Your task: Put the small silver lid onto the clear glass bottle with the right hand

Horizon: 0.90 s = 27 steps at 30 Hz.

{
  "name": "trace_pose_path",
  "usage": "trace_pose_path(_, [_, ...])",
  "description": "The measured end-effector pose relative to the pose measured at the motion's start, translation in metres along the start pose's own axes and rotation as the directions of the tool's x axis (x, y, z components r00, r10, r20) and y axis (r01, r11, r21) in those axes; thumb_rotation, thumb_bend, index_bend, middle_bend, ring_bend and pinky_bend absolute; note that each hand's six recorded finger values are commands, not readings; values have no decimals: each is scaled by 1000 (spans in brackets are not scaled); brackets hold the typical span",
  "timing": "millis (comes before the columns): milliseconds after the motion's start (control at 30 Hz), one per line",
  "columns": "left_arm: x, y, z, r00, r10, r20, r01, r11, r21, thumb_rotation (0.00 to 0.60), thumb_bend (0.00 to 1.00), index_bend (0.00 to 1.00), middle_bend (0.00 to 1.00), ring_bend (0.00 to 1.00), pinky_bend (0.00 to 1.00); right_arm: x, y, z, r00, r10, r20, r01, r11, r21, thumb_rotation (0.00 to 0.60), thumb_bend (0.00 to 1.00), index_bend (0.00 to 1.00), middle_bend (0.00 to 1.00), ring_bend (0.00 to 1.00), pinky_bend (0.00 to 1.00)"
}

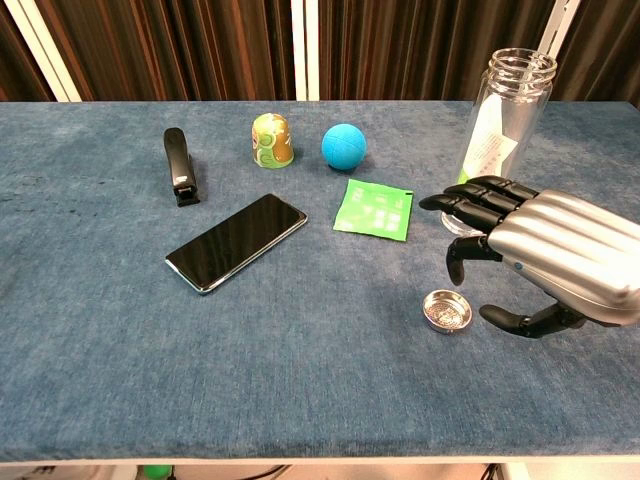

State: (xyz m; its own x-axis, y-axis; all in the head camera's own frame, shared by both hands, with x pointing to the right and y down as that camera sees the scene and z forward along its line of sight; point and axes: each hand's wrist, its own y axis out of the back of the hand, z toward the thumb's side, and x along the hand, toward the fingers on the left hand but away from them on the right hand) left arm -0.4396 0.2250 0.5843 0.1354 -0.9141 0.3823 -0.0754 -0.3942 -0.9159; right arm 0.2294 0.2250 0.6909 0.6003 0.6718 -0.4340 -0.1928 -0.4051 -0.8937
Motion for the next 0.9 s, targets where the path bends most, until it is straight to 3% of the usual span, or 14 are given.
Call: trace_pose_path(900, [-2, -2, -9, 1000, -2, -13, 2, 1000, -8, 600, 45, 111, 82, 51, 119, -15, -10, 14, 1000, 16, -27, -16, 1000, -2, 600, 401, 548, 36, 0, 0])
